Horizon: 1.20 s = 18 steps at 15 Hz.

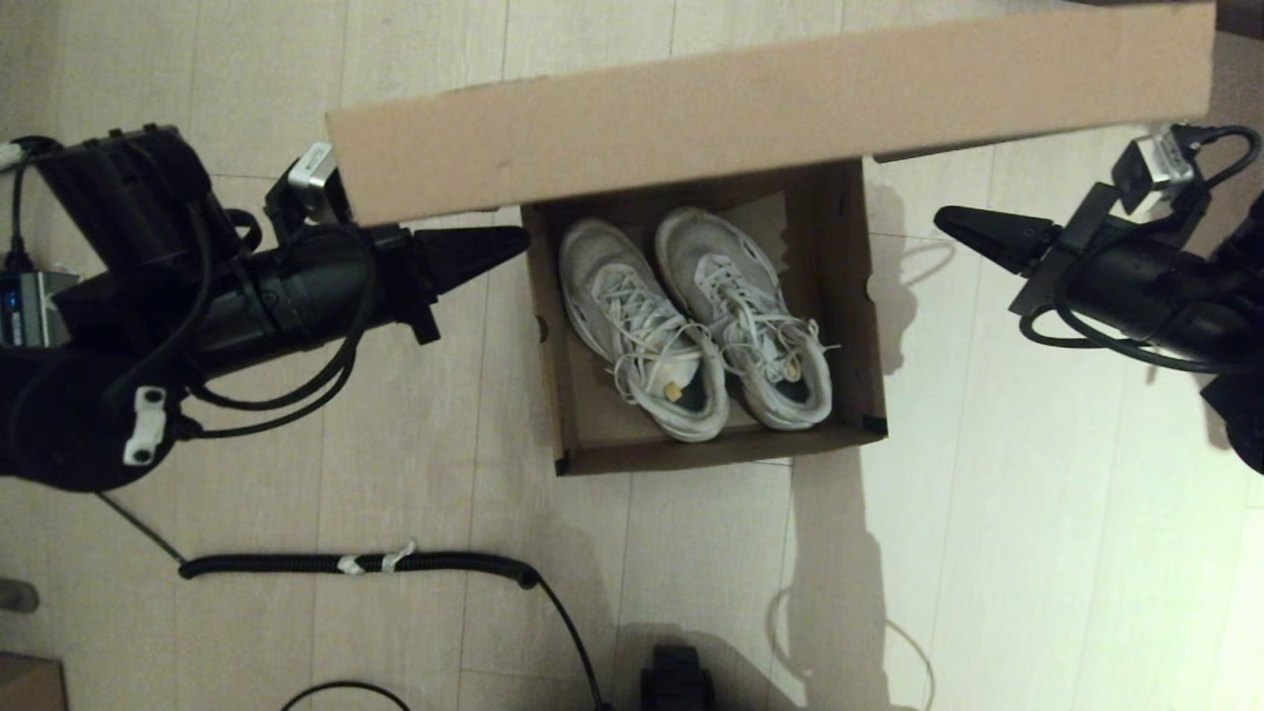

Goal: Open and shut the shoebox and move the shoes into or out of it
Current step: Open the shoe box

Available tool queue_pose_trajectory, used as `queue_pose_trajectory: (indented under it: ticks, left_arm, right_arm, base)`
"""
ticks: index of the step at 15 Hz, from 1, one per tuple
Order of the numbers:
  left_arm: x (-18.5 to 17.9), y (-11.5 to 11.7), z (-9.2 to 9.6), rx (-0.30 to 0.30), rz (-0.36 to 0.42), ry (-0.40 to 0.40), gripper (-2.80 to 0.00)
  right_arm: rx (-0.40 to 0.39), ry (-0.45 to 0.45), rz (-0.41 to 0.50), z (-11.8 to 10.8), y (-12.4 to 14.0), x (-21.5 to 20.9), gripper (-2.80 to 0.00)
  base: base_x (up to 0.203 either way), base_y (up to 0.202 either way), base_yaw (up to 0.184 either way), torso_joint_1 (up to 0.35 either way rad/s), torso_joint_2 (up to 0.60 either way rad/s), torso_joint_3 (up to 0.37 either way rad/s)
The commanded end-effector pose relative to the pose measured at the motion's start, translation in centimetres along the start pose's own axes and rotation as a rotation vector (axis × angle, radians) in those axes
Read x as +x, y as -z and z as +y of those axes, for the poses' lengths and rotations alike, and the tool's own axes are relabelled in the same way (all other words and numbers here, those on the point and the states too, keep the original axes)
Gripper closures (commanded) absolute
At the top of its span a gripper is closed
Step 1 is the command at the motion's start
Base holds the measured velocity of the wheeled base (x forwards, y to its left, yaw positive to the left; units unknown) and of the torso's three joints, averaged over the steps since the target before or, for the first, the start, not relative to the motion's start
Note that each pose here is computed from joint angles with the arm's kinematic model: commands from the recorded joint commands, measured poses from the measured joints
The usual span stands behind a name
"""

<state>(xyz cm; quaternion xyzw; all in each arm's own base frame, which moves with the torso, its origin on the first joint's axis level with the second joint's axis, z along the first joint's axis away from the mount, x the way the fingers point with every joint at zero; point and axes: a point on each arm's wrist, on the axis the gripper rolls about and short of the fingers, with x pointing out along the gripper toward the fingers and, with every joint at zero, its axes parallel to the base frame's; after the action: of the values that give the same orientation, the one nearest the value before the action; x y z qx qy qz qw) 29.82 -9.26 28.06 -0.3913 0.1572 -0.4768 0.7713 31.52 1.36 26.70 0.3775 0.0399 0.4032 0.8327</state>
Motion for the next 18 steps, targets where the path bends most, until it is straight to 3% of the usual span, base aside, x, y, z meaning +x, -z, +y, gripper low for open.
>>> queue_pose_trajectory:
  ticks: [1,3,6,9,11,13,15,16,18]
  left_arm:
    - [-0.2,-0.9,-2.2,0.036,-0.019,0.047,0.00]
    - [0.2,-2.2,-3.1,0.056,-0.036,0.058,0.00]
    - [1.4,-4.8,-2.4,0.103,-0.118,0.048,0.00]
    - [2.9,-7.7,0.2,0.209,-0.220,-0.003,0.00]
    - [3.1,-8.8,1.6,0.294,-0.333,-0.092,0.00]
    - [1.9,-8.5,-0.2,0.306,-0.384,-0.141,0.00]
    - [0.2,-7.1,-1.4,0.309,-0.375,-0.183,0.00]
    - [-0.4,-6.1,-1.0,0.323,-0.355,-0.220,0.00]
    - [-1.0,-3.8,1.0,0.379,-0.288,-0.320,0.00]
  right_arm:
    - [-0.017,-0.007,-0.021,0.9,-0.5,-0.3,0.00]
    - [-0.034,0.023,-0.092,1.7,-0.9,-0.6,0.00]
    - [-0.036,0.044,-0.140,1.9,-1.1,-0.6,0.00]
    - [-0.028,0.082,-0.189,1.7,-0.9,-0.5,0.00]
    - [-0.038,0.087,-0.213,1.6,-1.5,-0.3,0.00]
    - [-0.063,0.137,-0.283,1.0,-3.4,0.3,0.00]
    - [-0.068,0.273,-0.457,-0.2,-5.1,1.4,0.00]
    - [-0.055,0.323,-0.515,-0.5,-4.8,2.3,0.00]
    - [-0.020,0.369,-0.462,-0.5,-2.2,3.5,0.00]
  base:
    - [0.000,0.000,0.000,0.000,0.00,0.000]
    - [0.000,0.000,0.000,0.000,0.00,0.000]
    - [0.000,0.000,0.000,0.000,0.00,0.000]
    - [0.000,0.000,0.000,0.000,0.00,0.000]
    - [0.000,0.000,0.000,0.000,0.00,0.000]
    - [0.000,0.000,0.000,0.000,0.00,0.000]
    - [0.000,0.000,0.000,0.000,0.00,0.000]
    - [0.000,0.000,0.000,0.000,0.00,0.000]
    - [0.000,0.000,0.000,0.000,0.00,0.000]
